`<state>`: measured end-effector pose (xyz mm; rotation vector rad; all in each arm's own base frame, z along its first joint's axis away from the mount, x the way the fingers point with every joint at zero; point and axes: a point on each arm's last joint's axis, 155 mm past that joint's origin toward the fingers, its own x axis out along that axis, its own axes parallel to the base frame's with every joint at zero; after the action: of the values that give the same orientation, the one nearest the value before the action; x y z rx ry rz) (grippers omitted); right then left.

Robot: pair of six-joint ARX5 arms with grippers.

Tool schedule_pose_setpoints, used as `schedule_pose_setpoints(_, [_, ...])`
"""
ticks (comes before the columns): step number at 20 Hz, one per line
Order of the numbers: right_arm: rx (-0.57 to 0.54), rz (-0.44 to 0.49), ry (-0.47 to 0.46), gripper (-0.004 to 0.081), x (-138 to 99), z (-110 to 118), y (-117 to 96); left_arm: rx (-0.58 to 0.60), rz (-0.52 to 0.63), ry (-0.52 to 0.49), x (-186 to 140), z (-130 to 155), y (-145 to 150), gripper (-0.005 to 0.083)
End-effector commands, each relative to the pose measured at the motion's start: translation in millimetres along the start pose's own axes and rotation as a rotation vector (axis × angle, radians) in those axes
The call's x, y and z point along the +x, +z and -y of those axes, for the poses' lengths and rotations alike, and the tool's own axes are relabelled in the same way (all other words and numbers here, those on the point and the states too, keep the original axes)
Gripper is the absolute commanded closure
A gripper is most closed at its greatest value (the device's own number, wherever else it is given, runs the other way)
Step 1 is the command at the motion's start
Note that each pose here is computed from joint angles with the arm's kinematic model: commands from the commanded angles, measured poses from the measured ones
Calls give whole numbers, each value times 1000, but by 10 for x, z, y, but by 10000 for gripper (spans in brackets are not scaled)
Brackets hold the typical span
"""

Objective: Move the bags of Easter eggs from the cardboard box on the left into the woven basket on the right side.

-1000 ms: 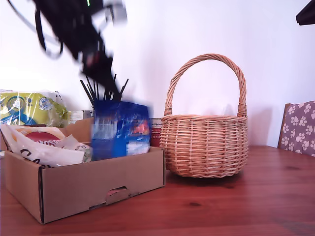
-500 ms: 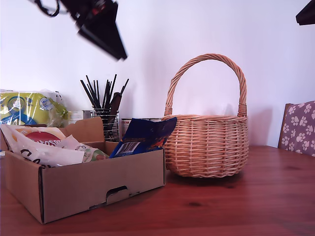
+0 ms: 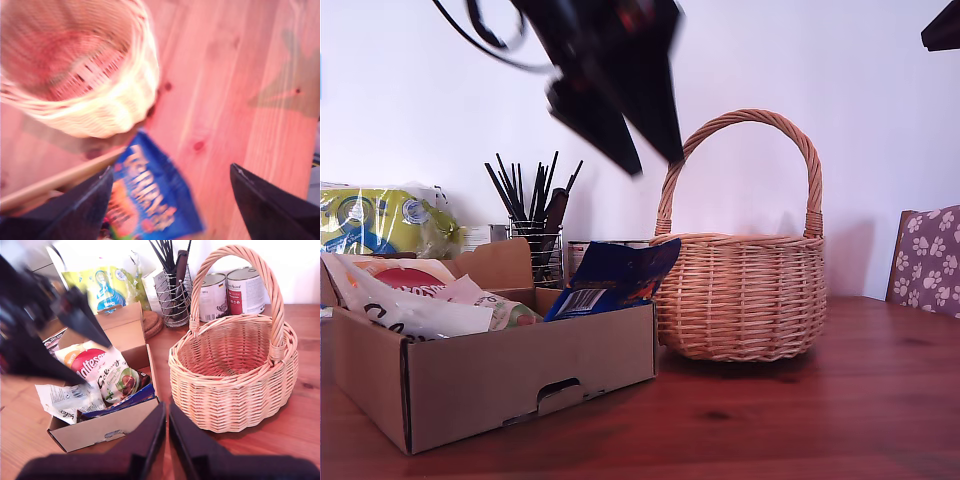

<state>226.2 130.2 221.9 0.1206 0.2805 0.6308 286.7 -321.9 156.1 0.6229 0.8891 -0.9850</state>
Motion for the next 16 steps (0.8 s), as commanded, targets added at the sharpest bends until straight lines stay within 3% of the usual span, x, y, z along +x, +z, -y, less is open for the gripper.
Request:
schedule_pose_setpoints(1, [-9, 2, 7, 782, 7, -15, -1, -40, -79, 38, 266, -61, -161, 86])
schedule_pose_setpoints(7, [-9, 2, 7, 782, 7, -15, -1, -83, -207, 194, 667, -291, -405, 87])
schedule_pose_setpoints(11, [-9, 3, 7, 782, 7, -16, 2, -92, -248, 316, 580, -581, -516, 87])
schedule_pose_setpoints(16, [-10, 4, 8, 782, 7, -16, 5, -168, -311, 357, 473, -916, -785, 87])
